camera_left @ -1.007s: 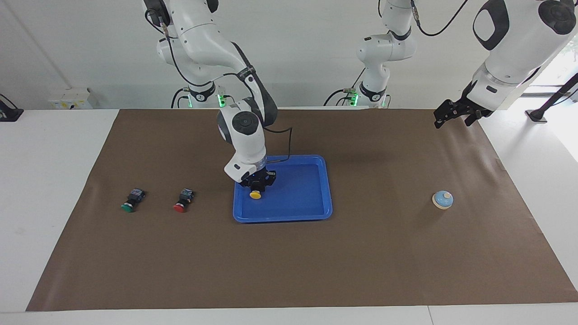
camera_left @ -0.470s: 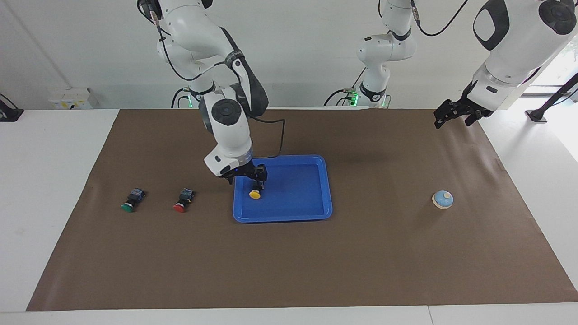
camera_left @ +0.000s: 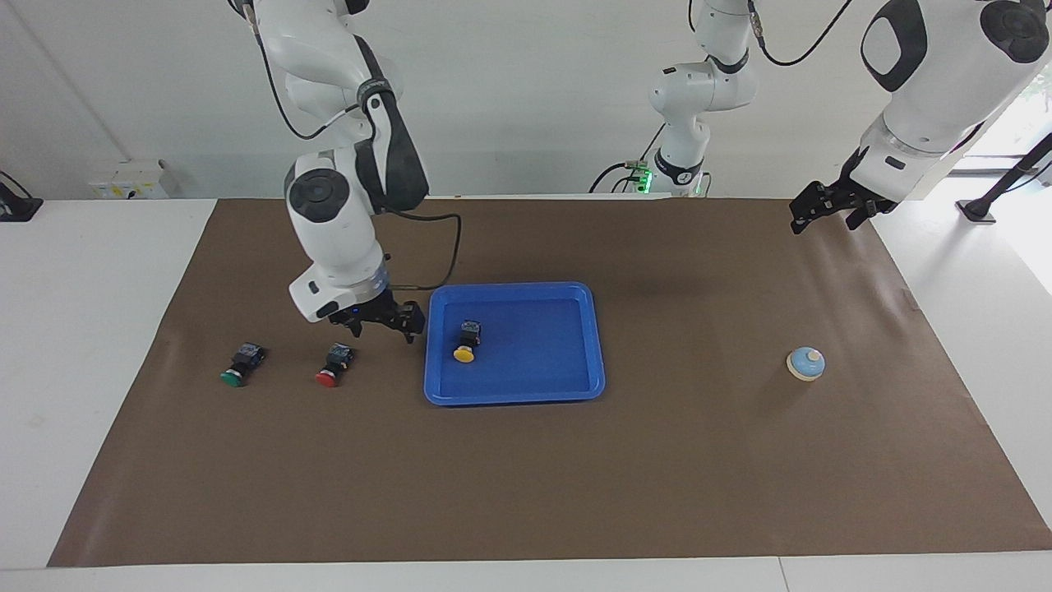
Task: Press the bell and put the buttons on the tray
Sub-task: 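Lower the yellow button into the tray and open the right gripper, then move the right gripper to the red button and grasp it, then carry the red button into the tray beside the yellow one, release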
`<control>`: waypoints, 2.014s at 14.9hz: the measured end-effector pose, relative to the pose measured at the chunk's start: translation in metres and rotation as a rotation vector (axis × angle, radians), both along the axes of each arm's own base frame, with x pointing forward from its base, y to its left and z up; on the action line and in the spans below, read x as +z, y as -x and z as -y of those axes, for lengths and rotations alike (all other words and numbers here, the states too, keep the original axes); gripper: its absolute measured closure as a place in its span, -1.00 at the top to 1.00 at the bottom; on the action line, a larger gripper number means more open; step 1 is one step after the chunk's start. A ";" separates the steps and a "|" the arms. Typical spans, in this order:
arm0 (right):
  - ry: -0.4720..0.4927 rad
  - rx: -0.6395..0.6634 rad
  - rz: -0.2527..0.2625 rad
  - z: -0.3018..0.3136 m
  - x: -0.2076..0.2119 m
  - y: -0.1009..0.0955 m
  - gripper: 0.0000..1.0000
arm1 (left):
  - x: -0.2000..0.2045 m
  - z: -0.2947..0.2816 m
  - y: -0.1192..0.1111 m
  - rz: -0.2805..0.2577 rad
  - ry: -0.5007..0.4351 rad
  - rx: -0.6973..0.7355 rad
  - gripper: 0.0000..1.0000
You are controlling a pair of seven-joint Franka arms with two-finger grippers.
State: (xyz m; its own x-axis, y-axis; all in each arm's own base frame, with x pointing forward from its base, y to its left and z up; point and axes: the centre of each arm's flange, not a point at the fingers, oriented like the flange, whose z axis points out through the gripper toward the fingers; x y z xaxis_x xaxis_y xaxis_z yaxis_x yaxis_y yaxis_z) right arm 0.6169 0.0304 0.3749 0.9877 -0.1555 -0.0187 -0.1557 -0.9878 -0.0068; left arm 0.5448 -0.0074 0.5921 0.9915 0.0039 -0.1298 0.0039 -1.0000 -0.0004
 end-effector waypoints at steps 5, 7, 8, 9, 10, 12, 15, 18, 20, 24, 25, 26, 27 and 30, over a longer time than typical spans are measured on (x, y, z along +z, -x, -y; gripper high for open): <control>-0.005 -0.012 0.084 0.025 -0.056 0.022 1.00 | 0.000 0.000 0.000 0.000 0.000 0.000 1.00; -0.007 -0.006 0.090 0.022 -0.067 0.028 1.00 | 0.000 0.000 0.000 0.000 0.000 0.000 1.00; -0.008 -0.004 0.091 0.020 -0.072 0.031 1.00 | 0.000 0.000 0.000 0.000 0.000 0.000 1.00; -0.009 -0.002 0.097 0.019 -0.077 0.035 1.00 | 0.000 0.000 0.000 0.000 0.000 0.000 1.00; -0.009 -0.001 0.102 0.018 -0.083 0.038 0.99 | 0.000 0.000 0.000 0.000 0.000 0.000 1.00; -0.009 0.000 0.100 0.018 -0.090 0.044 0.70 | 0.000 0.000 0.000 0.000 0.000 0.000 1.00; -0.008 -0.002 0.098 0.019 -0.091 0.046 0.04 | 0.000 0.000 0.000 0.000 0.000 0.000 1.00; -0.008 0.002 0.098 0.017 -0.089 0.047 -0.17 | 0.000 0.000 0.000 0.000 0.000 0.000 1.00; -0.010 0.011 0.084 0.012 -0.087 0.047 -0.17 | 0.000 0.000 0.000 0.000 0.000 0.000 1.00; -0.022 0.062 0.036 -0.031 -0.028 0.022 -0.17 | 0.000 0.000 0.000 0.000 0.000 0.000 1.00; -0.027 0.067 0.029 -0.048 -0.006 0.015 -0.17 | 0.000 0.000 0.000 0.000 0.000 0.000 1.00; -0.029 0.067 0.028 -0.069 0.014 0.010 -0.17 | 0.000 0.000 0.000 0.000 0.000 0.000 1.00; -0.032 0.063 0.030 -0.093 0.030 0.008 -0.17 | 0.000 0.000 0.000 0.000 0.000 0.000 1.00; -0.039 0.059 0.032 -0.171 0.046 0.018 -0.17 | 0.000 0.000 0.000 0.000 0.000 0.000 1.00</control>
